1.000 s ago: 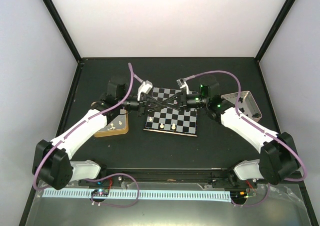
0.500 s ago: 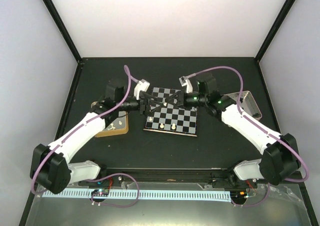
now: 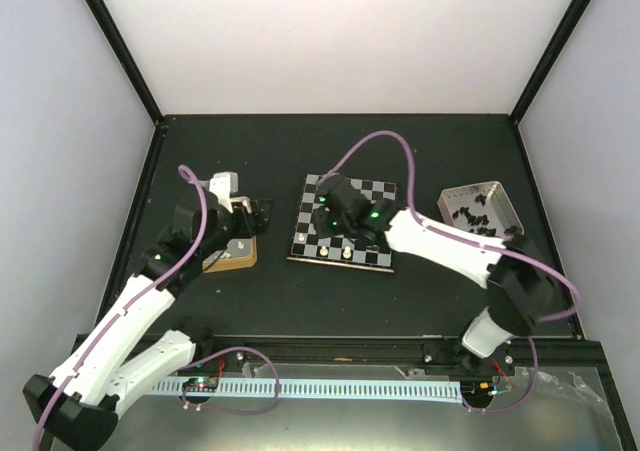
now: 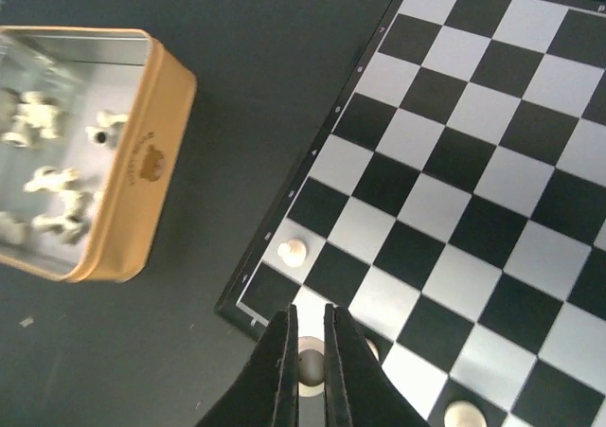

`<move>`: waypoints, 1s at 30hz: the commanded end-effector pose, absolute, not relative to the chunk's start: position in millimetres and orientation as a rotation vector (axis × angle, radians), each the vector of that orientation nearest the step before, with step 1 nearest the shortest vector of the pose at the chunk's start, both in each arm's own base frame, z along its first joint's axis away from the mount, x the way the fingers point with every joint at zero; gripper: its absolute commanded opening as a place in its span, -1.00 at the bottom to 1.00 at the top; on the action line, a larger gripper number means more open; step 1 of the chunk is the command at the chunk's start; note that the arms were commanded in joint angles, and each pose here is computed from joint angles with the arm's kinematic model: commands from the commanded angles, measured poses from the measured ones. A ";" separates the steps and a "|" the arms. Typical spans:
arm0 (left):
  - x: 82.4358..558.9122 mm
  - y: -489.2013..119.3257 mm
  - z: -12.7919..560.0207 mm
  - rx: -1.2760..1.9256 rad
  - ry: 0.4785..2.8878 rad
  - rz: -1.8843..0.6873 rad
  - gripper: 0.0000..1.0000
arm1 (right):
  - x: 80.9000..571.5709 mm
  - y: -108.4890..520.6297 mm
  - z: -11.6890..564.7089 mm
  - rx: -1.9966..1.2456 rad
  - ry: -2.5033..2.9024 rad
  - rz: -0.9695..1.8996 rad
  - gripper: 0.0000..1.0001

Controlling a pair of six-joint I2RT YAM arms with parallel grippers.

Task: Set up the chess pieces on the board
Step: Place the chess piece on the chessboard.

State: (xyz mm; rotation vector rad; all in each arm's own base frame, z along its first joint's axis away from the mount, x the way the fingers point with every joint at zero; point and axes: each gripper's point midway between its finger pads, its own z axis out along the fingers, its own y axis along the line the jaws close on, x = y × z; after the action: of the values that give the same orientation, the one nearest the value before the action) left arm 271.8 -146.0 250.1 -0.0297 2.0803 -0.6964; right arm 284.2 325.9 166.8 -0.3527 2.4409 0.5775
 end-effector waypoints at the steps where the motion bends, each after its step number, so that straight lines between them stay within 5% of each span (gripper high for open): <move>1: 257.5 -90.2 251.0 -0.237 2.135 -0.428 0.75 | 306.1 338.0 149.0 -0.331 2.412 0.296 -0.98; 30: 261.5 -66.1 218.4 -0.432 2.127 -0.442 0.78 | 298.4 367.5 42.3 -0.477 2.515 0.164 -0.97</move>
State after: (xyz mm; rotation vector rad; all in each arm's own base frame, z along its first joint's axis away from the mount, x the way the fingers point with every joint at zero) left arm 258.4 -66.2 217.4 -0.4266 2.1428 -0.4273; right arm 295.6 363.5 47.8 -0.4805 2.5280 0.1543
